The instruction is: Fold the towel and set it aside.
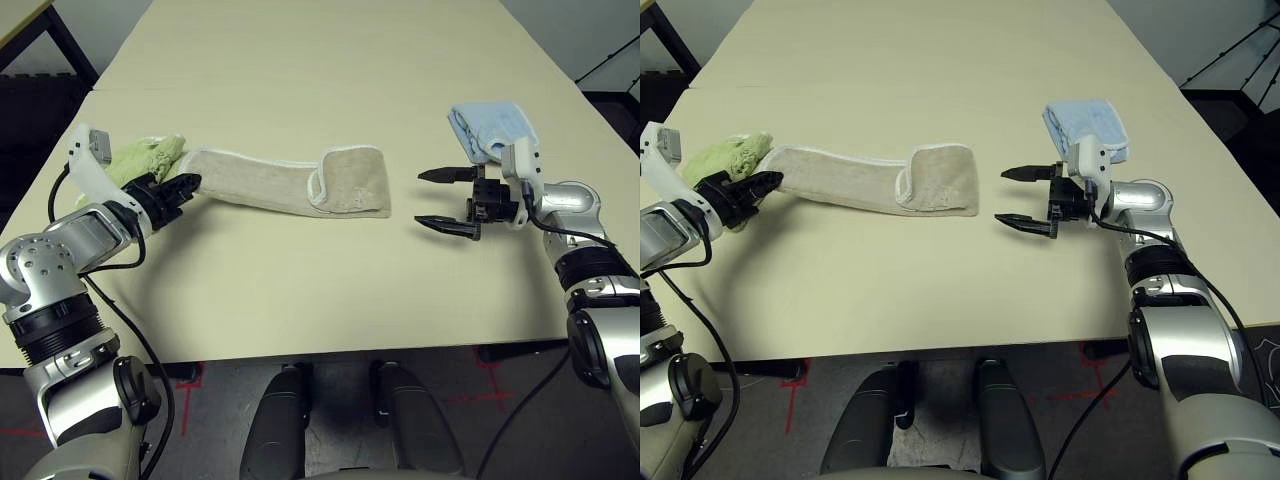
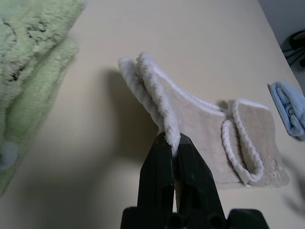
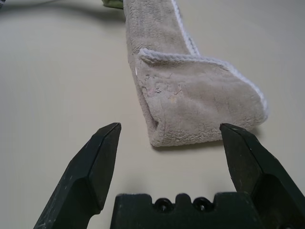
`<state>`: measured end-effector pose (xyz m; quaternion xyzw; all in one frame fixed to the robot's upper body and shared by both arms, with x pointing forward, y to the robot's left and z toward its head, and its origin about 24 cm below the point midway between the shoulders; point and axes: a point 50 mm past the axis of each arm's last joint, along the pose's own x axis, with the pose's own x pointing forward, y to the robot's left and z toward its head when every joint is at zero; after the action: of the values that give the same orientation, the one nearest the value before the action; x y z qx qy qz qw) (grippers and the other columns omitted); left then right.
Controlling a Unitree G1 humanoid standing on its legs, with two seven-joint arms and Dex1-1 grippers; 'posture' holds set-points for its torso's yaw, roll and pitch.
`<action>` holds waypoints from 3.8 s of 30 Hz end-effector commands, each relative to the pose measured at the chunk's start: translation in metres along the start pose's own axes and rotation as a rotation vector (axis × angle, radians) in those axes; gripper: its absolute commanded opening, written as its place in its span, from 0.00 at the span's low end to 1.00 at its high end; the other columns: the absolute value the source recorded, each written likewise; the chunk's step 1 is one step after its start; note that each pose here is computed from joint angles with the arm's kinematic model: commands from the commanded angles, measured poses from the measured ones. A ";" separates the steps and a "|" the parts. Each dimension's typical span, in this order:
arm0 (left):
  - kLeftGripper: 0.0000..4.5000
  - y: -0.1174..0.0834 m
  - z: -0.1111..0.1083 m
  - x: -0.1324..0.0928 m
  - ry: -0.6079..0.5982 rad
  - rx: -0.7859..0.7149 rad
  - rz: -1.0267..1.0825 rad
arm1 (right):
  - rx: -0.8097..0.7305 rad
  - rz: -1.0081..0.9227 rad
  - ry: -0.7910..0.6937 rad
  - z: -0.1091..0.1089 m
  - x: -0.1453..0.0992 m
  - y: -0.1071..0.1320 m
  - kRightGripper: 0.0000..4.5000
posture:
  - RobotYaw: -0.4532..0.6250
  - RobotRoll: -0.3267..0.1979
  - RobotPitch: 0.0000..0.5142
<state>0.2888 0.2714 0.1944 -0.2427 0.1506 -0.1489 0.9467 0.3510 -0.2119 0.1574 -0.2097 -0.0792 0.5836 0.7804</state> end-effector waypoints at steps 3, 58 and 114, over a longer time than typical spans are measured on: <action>0.01 -0.021 -0.007 0.007 0.041 0.023 -0.099 | 0.003 -0.012 0.011 -0.001 -0.001 -0.002 1.00 | 0.49 0.62 0.31; 0.48 -0.174 -0.088 0.122 0.299 0.355 -0.537 | -0.020 -0.122 0.052 0.005 -0.010 -0.016 1.00 | 0.47 0.62 0.25; 1.00 -0.035 -0.028 0.091 -0.089 0.950 -0.454 | 0.216 -0.115 -0.066 -0.004 0.003 -0.014 0.01 | 0.47 0.62 0.32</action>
<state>0.3526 0.1925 0.1712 0.1746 -0.0322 -0.4115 0.8940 0.3639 -0.2142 0.1569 -0.1051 -0.0423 0.5554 0.8238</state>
